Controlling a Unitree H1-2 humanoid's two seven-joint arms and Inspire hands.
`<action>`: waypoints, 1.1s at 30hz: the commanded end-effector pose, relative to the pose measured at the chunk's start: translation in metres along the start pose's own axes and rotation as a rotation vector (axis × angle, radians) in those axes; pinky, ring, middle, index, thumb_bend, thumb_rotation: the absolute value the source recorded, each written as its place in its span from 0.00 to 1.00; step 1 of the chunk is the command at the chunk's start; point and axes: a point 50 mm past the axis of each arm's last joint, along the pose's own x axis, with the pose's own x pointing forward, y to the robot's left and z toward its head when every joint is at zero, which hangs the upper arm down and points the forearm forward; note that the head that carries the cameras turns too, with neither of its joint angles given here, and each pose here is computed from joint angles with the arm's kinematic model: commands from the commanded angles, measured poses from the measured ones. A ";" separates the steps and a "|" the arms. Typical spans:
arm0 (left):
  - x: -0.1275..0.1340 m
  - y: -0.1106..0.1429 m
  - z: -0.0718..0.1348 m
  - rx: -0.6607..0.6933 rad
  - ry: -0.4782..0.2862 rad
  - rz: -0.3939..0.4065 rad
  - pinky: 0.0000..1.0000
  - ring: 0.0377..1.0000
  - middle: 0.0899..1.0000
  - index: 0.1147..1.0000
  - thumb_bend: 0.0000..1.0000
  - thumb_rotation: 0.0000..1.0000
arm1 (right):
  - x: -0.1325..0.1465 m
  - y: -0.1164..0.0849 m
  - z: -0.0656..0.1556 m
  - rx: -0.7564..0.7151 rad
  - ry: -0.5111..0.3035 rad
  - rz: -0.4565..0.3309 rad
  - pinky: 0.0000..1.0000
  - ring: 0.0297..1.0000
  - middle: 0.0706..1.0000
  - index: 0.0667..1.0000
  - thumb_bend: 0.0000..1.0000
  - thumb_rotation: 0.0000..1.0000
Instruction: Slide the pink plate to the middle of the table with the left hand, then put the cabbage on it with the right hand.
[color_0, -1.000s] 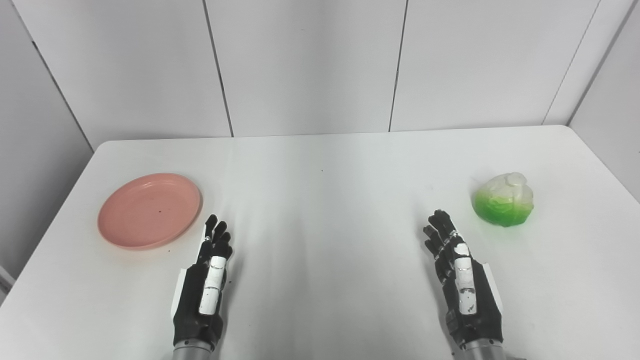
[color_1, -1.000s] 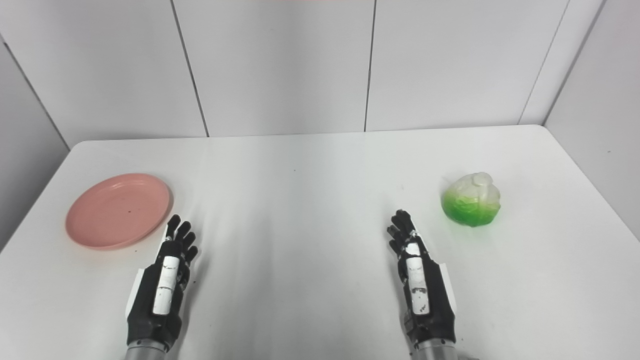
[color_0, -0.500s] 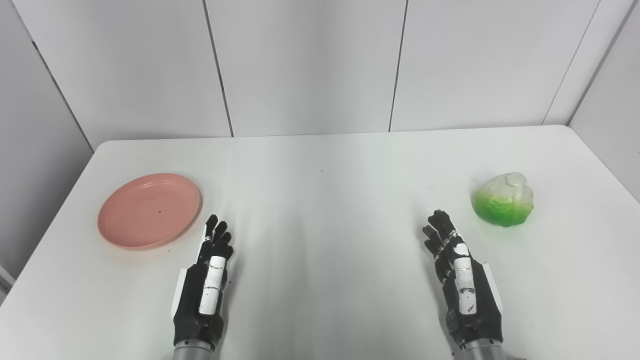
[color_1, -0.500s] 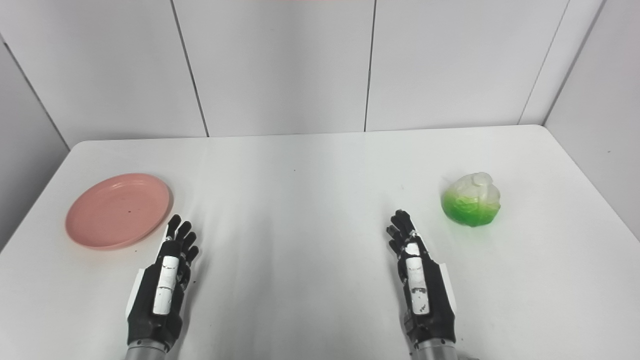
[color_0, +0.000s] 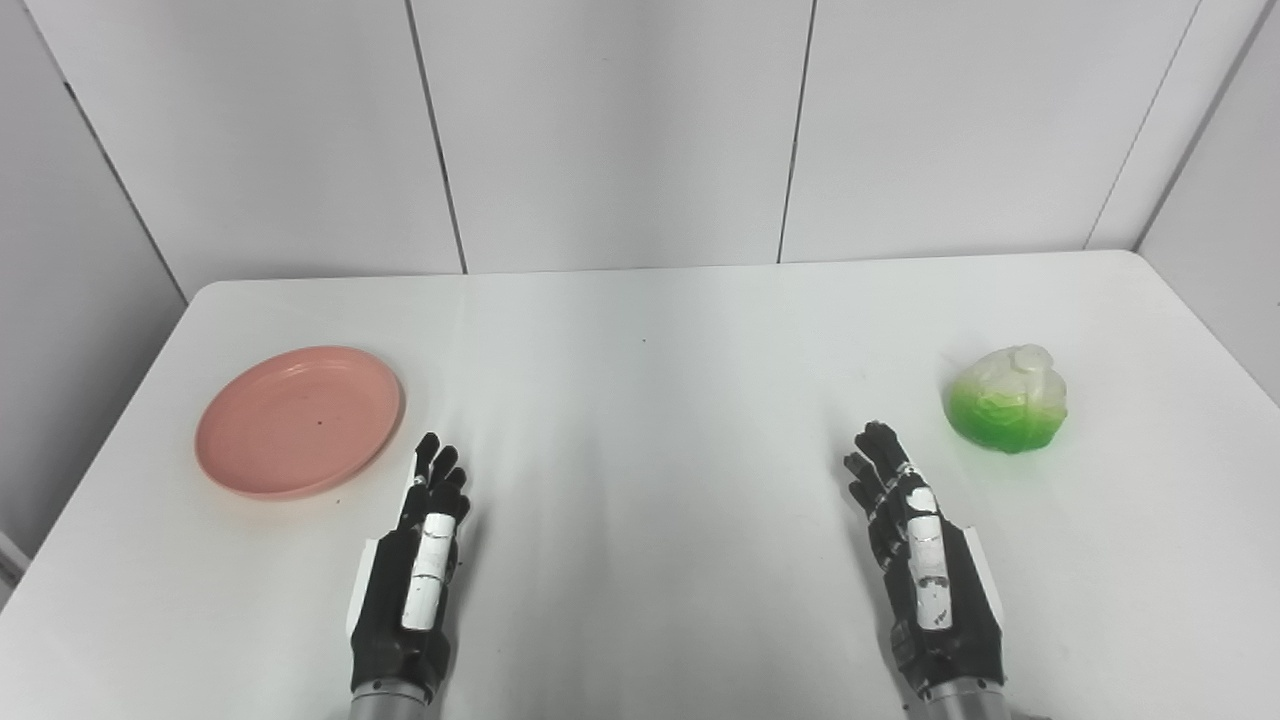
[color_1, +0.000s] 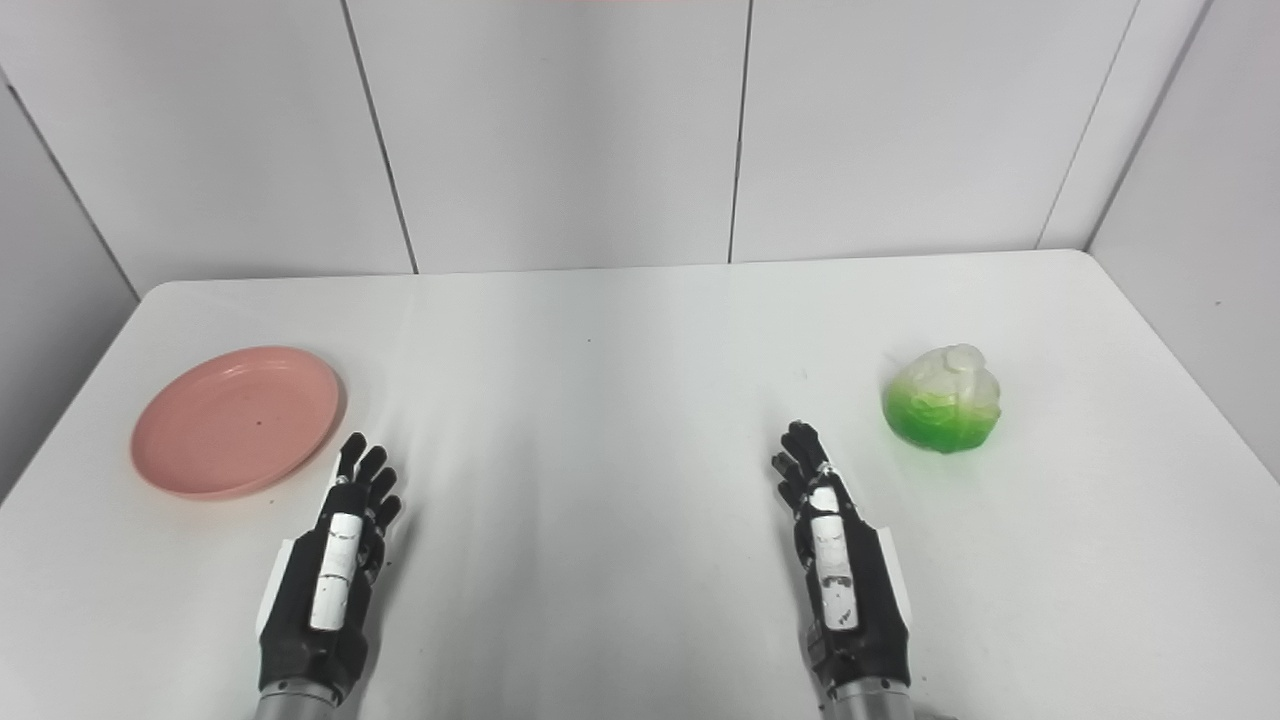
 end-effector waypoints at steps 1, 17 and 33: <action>-0.007 0.002 0.001 0.020 -0.044 0.001 1.00 0.99 1.00 1.00 0.84 0.86 | -0.015 -0.010 -0.002 -0.013 0.002 0.005 0.99 0.93 0.94 0.91 0.86 0.97; 0.003 -0.013 0.002 -0.053 -0.143 0.044 1.00 0.97 0.98 1.00 0.84 0.81 | -0.022 -0.046 -0.031 -0.008 0.023 0.015 0.99 0.93 0.96 0.93 0.86 0.98; 0.055 0.070 0.081 0.065 -0.408 0.091 0.86 0.87 0.88 0.88 0.89 0.81 | -0.019 -0.049 -0.046 0.008 0.032 0.030 1.00 0.95 0.96 0.94 0.84 1.00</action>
